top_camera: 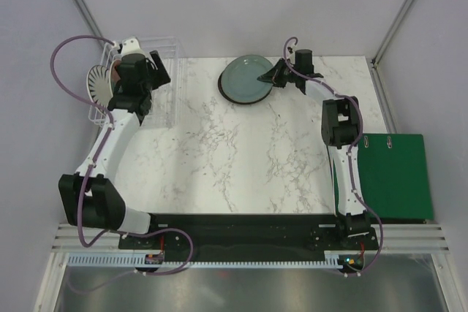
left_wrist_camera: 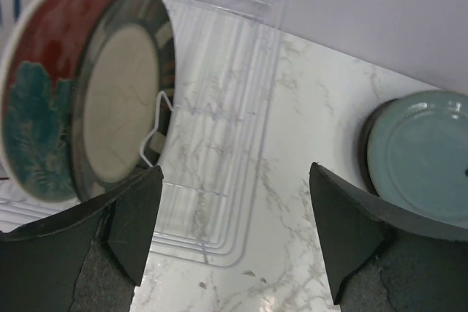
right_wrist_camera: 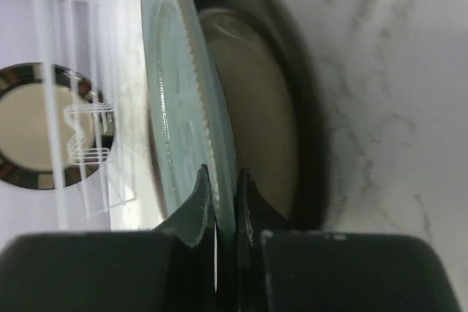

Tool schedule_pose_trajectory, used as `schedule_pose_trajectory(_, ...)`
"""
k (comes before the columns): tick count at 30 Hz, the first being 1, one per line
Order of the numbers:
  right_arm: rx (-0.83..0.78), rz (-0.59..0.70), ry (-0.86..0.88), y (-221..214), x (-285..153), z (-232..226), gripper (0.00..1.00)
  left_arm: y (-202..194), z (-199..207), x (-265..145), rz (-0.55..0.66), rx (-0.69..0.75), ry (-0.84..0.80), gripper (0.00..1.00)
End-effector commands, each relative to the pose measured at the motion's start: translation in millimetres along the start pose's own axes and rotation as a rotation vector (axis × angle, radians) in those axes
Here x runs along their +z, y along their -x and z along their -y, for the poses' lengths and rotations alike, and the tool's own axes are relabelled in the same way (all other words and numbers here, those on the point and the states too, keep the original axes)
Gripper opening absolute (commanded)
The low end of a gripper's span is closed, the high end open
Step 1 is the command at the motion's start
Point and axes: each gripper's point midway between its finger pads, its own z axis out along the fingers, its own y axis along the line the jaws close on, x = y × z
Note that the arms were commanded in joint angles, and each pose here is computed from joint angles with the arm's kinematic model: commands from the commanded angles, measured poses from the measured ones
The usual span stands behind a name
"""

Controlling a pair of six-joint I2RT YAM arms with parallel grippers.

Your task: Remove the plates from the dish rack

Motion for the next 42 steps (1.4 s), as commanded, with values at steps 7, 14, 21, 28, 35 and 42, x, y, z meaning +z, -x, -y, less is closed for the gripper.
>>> schedule_pose_trajectory(7,-0.057,0.026,0.049,18,14,-16,0.0,30,-62,26,0.062,0.113,0.254,0.88)
schedule_pose_trajectory(14,-0.045,-0.007,0.045,7,30,-9,0.0,29,-87,30,0.055,0.118,0.343,0.91)
schedule_pose_trajectory(21,-0.061,-0.027,0.023,-5,32,-9,0.11,6,-113,45,-0.016,0.12,0.395,0.92)
schedule_pose_trajectory(28,-0.104,-0.043,0.017,-15,27,-22,0.23,-25,-122,69,-0.096,0.11,0.404,0.91)
schedule_pose_trajectory(35,-0.126,-0.047,-0.021,-17,21,-19,0.66,-45,-123,88,-0.152,0.094,0.382,0.87)
schedule_pose_trajectory(42,-0.219,0.018,-0.199,0,2,-7,0.74,-43,-118,98,-0.163,0.076,0.337,0.4)
